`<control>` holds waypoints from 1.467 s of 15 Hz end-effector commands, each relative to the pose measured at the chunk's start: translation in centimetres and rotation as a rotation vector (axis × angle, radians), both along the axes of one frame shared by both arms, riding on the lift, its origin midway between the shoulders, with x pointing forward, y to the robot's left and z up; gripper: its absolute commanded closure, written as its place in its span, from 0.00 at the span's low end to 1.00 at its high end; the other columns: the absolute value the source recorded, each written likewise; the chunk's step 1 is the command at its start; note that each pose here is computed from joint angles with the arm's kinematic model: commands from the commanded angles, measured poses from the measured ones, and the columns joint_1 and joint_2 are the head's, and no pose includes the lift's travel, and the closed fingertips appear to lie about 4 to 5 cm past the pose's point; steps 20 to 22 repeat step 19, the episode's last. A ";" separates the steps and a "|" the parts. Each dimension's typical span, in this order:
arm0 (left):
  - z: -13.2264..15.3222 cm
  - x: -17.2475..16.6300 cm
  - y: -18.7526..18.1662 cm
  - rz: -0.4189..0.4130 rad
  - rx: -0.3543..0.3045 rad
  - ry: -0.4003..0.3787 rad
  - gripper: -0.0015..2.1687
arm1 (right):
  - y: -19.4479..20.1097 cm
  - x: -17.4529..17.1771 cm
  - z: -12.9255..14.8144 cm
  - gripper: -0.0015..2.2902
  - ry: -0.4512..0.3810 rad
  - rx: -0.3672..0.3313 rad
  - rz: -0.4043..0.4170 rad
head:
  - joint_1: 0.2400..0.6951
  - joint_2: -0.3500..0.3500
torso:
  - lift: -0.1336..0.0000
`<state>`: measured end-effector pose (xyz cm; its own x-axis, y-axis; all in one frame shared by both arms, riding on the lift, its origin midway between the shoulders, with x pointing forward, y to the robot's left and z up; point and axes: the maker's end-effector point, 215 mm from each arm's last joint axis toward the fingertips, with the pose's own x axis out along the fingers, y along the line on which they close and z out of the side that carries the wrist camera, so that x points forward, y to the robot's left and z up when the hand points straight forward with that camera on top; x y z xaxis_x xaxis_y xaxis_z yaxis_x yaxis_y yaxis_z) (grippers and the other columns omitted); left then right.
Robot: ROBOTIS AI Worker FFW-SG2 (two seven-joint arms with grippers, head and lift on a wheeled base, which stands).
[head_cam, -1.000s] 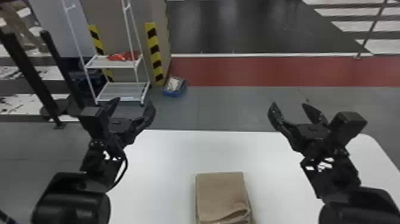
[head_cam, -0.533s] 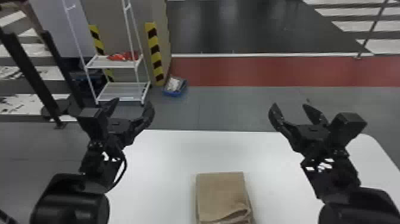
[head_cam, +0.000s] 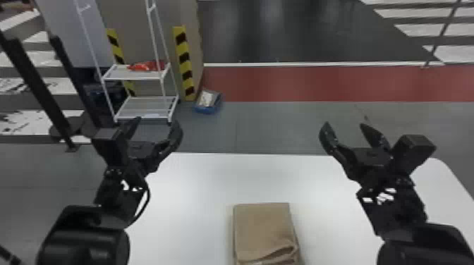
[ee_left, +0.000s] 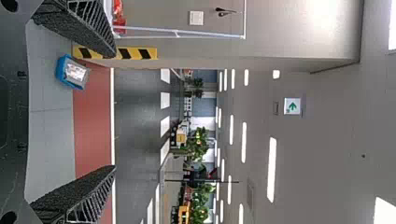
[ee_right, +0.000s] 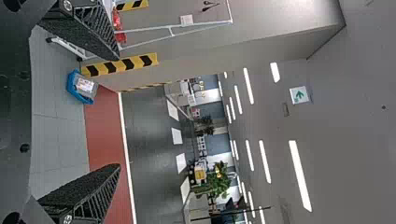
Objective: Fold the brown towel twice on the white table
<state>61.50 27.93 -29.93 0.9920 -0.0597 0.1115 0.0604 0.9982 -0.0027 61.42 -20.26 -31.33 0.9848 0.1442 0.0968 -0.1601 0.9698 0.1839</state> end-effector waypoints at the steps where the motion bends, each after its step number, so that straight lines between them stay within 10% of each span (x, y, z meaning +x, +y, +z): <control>1: -0.1 0.0 0.1 0.001 -0.001 -0.001 0.01 | -0.1 0.0 -0.2 0.03 0.000 0.004 -0.003 | 0.84 0.60 | 1.00; 22: 0.1 0.1 0.1 0.002 0.001 -0.002 0.01 | -0.2 0.0 -0.2 0.03 0.002 0.004 -0.001 | 0.85 0.60 | 1.00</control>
